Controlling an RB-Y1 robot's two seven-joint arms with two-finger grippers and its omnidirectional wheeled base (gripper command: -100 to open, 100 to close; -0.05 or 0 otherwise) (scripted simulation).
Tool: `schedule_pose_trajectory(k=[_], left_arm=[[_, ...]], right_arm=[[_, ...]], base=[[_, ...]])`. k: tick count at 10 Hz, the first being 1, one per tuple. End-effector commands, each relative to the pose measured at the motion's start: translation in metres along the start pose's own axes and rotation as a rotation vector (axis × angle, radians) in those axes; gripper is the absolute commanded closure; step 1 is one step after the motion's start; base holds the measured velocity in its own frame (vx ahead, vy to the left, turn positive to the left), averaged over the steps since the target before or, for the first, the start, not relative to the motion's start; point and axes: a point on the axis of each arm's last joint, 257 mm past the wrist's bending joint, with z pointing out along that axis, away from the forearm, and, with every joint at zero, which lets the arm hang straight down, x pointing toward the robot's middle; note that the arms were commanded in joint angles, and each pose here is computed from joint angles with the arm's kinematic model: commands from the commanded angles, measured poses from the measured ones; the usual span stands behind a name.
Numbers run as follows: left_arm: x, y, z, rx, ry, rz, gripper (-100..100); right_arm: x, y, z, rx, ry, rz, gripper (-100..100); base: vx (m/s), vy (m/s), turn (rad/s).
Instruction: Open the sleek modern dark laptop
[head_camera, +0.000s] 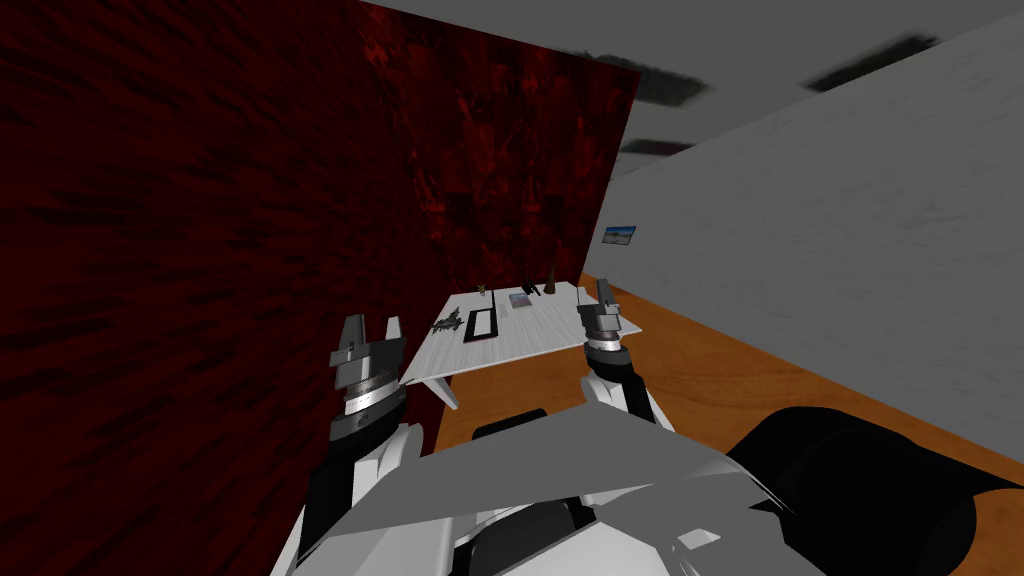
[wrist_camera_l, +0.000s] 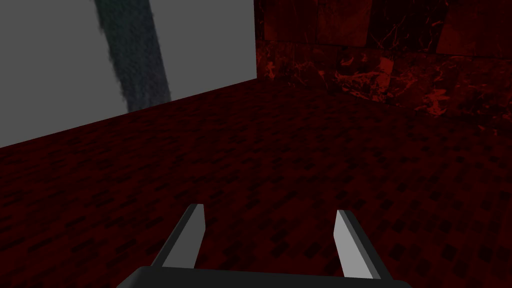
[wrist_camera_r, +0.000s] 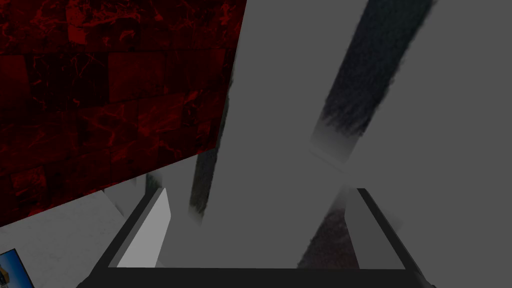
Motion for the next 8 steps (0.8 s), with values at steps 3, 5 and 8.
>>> schedule_pose_trajectory(k=[3, 5, 8], left_arm=[[0.0, -0.0001, 0.0, 0.0, 0.0, 0.0, 0], [0.0, -0.0001, 0.0, 0.0, 0.0, 0.0, 0], [0.0, -0.0002, 0.0, 0.0, 0.0, 0.0, 0]], right_arm=[[0.0, 0.0001, 0.0, 0.0, 0.0, 0.0, 0], [0.0, 0.0001, 0.0, 0.0, 0.0, 0.0, 0], [0.0, 0.0002, 0.0001, 0.0, 0.0, 0.0, 0]], base=[[0.0, 0.0, 0.0], [0.0, 0.0, 0.0], [0.0, 0.0, 0.0]])
